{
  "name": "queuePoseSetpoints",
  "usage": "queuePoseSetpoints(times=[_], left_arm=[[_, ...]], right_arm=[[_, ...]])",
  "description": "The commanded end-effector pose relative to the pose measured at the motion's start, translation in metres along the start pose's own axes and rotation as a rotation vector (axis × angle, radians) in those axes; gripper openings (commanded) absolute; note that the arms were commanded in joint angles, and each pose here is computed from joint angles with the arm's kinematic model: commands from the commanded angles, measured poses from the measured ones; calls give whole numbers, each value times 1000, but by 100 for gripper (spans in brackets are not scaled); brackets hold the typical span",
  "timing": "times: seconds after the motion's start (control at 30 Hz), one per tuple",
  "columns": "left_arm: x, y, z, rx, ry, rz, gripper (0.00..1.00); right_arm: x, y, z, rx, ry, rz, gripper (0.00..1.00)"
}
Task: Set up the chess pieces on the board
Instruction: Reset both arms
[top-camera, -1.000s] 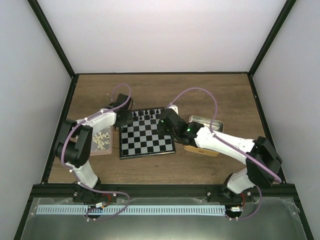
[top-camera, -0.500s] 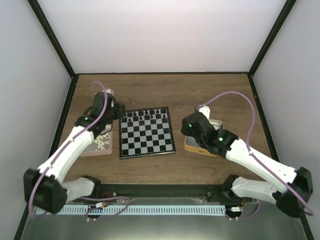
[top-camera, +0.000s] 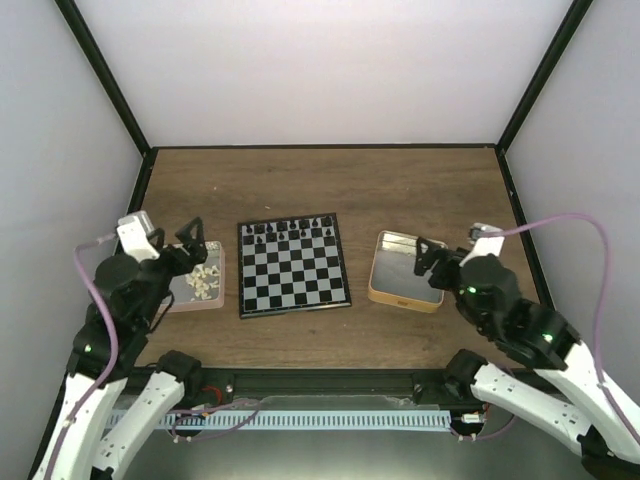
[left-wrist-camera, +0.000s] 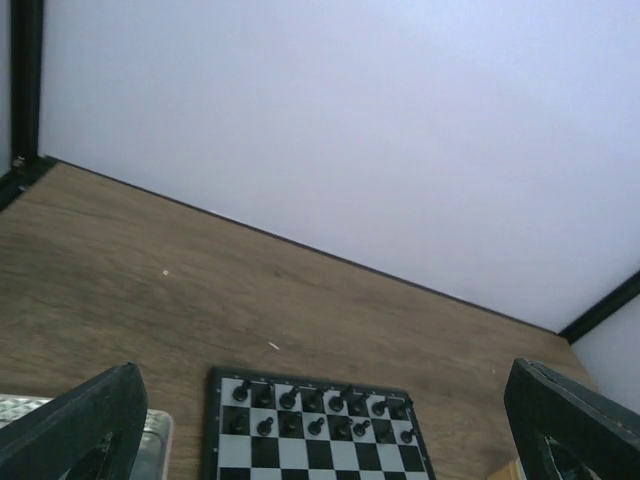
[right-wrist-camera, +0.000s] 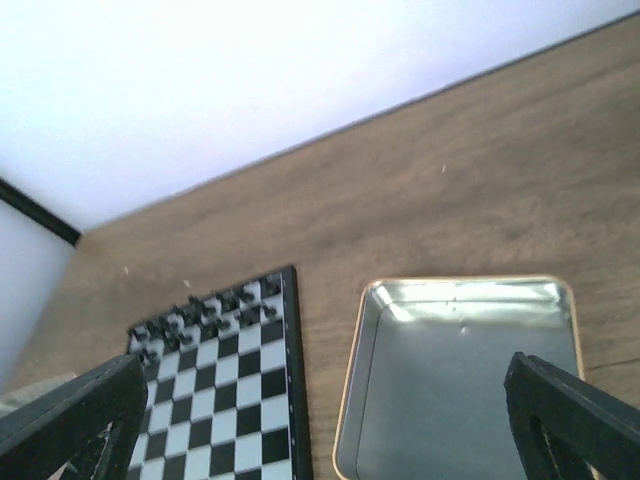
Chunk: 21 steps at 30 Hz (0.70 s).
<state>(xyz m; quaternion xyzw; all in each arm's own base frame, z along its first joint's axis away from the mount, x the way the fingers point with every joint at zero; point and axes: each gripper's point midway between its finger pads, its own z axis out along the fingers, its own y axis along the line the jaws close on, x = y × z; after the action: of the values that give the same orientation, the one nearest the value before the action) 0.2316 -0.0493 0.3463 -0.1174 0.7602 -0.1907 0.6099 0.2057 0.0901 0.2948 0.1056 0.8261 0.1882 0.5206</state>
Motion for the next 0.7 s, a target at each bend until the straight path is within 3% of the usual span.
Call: queuePoseSetpoints(times=[0.0, 0.33, 0.67], left_arm=[[-9, 23, -30, -97, -47, 29, 100], [-52, 15, -81, -53, -175, 33, 100], [-58, 8, -90, -12, -196, 34, 100]], right_arm=[[-41, -28, -40, 71, -135, 38, 100], [-68, -40, -75, 14, -261, 81, 100], [-66, -37, -74, -12, -261, 88, 100]])
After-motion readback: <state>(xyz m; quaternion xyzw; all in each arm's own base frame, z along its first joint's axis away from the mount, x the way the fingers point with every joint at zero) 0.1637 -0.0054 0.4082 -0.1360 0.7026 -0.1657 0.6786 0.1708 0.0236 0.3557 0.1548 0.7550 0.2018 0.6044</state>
